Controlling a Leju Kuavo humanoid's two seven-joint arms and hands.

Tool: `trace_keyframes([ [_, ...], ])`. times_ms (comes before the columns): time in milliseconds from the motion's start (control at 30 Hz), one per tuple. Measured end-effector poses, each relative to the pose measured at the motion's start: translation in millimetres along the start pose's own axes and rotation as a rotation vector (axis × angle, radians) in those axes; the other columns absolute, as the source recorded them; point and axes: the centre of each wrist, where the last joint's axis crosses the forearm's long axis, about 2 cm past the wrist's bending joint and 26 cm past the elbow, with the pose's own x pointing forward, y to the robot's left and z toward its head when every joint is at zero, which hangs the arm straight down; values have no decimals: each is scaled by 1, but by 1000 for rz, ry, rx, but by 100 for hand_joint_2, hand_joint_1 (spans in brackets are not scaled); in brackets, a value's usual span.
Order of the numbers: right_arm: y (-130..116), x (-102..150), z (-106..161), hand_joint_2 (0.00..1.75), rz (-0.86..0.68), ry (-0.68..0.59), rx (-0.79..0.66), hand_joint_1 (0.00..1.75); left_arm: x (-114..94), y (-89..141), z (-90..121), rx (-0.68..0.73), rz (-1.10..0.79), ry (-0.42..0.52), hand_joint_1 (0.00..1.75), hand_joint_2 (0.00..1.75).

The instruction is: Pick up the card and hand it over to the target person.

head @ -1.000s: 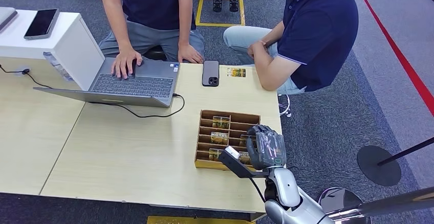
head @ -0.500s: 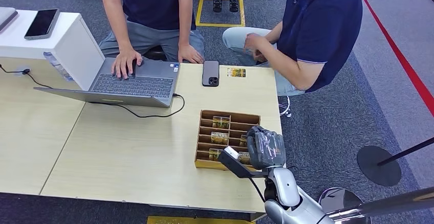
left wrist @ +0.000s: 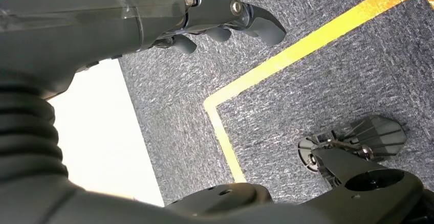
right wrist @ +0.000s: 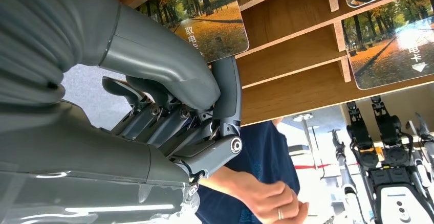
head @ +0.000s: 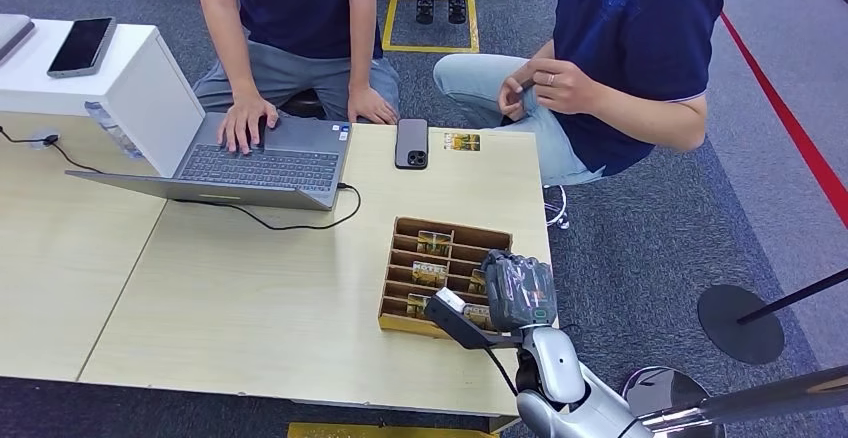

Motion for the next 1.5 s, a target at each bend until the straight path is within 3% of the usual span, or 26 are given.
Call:
trace_keyframes([
  [267,-18,-3,-8,175,-41,8,-131,175,1,1,0,36,-12,-9,0,175],
  [500,-73,-7,-27,175,-94,-13,-407,175,2,0,0,38,-31,-13,0,175],
  [800,-118,-8,-38,175,-95,-43,-570,175,1,-1,0,39,-43,-11,0,175],
  [1033,-129,1,-45,175,-110,-76,-601,175,4,0,0,40,-50,-15,0,175],
  [1500,-126,14,-76,175,-147,-107,-571,175,13,0,1,29,-85,-36,0,175],
])
